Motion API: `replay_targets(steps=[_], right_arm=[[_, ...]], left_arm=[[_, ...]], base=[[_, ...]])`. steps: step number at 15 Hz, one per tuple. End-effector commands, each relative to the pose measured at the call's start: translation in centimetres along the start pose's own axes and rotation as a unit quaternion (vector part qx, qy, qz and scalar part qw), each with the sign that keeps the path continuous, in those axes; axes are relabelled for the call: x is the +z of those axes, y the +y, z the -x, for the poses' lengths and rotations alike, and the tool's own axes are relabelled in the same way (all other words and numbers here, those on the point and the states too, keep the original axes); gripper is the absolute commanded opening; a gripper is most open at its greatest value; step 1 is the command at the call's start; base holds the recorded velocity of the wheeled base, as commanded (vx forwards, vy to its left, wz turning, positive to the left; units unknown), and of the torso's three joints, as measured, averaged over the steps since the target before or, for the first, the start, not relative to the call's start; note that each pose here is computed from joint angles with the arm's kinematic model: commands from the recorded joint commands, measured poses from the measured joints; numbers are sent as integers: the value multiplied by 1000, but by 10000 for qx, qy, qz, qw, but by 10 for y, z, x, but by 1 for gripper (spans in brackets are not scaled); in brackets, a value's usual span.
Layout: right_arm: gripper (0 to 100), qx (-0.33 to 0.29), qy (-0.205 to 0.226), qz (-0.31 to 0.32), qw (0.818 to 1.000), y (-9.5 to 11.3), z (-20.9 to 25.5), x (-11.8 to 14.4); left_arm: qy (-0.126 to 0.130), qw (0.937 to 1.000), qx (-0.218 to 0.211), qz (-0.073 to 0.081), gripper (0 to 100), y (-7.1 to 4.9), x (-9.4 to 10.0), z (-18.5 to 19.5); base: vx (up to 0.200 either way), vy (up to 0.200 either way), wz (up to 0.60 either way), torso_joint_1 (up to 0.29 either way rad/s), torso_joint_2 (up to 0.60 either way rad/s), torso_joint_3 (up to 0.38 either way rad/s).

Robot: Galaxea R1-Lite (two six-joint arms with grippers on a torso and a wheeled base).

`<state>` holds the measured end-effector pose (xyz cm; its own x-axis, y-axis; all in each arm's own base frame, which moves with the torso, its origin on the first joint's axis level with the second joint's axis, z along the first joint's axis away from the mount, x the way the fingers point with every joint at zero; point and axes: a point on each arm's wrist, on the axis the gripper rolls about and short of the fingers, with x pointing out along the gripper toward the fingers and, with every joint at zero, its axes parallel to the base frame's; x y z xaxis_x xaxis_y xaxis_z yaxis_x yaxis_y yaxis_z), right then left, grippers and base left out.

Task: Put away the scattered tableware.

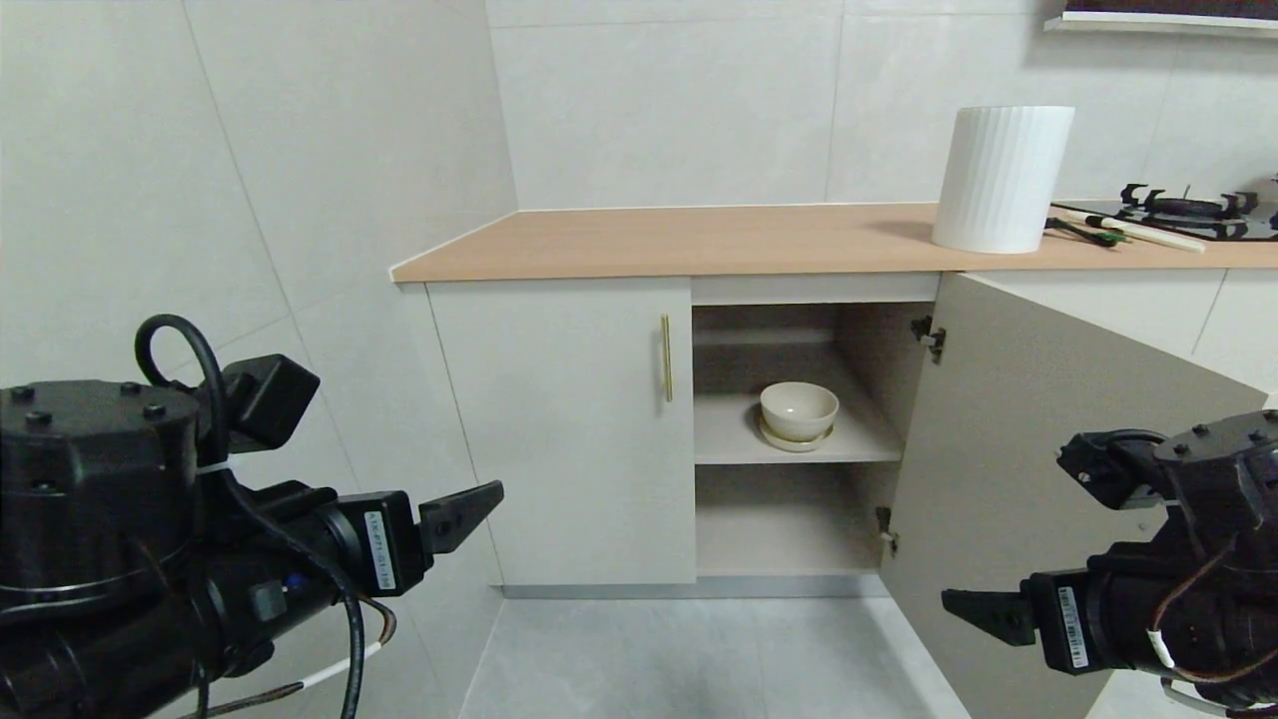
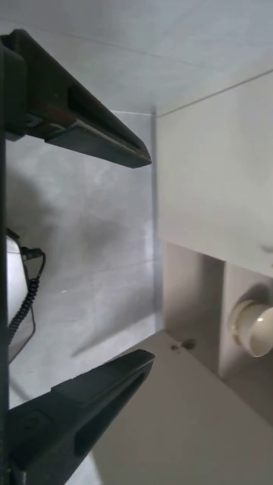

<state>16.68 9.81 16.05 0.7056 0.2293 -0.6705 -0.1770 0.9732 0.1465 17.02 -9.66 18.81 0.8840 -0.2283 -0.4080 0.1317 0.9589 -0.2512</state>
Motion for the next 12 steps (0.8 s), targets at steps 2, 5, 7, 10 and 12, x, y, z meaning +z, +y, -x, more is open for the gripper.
replay_targets(steps=[2,5,7,10,12], right_arm=[[100,28,-66,-10,10000,1,1,2],[100,-26,-5,-40,10000,-2,1,-4],[100,-40,54,-21,10000,-4,2,-10],[100,-58,80,-23,9999,-5,2,-12],[100,-111,117,-11,9999,-7,2,-15]], left_arm=[[30,10000,11,-6,100,0,-1,-2],[20,10000,15,-12,100,0,-1,-1],[41,10000,24,-18,100,0,-2,-1],[35,10000,38,-18,100,1,-2,-1],[7,10000,26,-10,100,1,-1,0]], base=[[0,0,0,0,0,0],[0,0,0,0,0,0],[0,0,0,0,0,0],[0,0,0,0,0,0],[0,-200,0,7,2,7]])
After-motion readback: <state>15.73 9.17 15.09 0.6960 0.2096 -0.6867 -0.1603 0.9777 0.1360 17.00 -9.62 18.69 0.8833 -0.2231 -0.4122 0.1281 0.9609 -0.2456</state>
